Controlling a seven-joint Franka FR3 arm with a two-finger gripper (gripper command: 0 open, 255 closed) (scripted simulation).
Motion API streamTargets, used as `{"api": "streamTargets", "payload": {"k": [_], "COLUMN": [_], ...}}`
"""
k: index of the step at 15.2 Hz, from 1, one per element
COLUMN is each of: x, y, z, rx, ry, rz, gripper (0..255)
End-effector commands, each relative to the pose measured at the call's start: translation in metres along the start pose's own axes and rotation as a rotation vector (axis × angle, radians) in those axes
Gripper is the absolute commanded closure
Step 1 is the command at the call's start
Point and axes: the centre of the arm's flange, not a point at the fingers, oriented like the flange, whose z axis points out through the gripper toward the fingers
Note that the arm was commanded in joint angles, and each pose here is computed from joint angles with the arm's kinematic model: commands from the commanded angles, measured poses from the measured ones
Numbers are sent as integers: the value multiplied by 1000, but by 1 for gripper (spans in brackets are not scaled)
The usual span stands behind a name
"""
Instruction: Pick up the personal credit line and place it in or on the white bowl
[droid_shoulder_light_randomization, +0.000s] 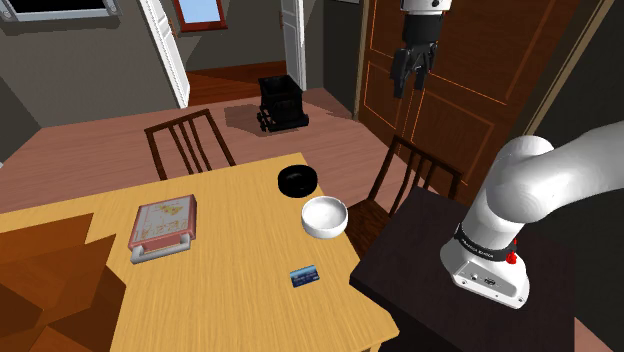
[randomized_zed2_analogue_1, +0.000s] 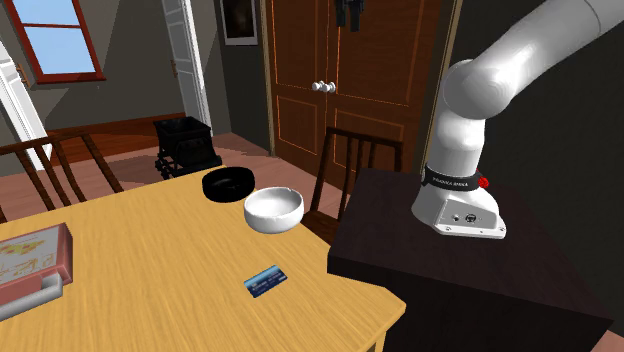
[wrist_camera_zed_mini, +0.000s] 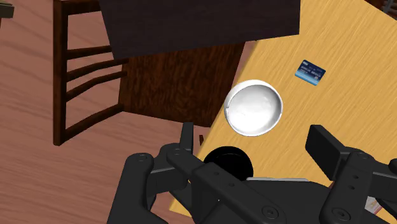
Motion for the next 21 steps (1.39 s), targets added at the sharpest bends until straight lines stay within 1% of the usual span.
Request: {"api": "streamTargets", "payload": {"k": [1,6,11,16,21], "x": [0,45,81,109,129], "y": [0,-42,-87,-134,-182], "z": [0,43,91,142,197], "rx": [0,-45,-90,-136,-181], "ry": [0,-57,-114,-171,-229], "rz": [0,-124,-248,-372,-496], "gripper": [0,0,0,0,0]}}
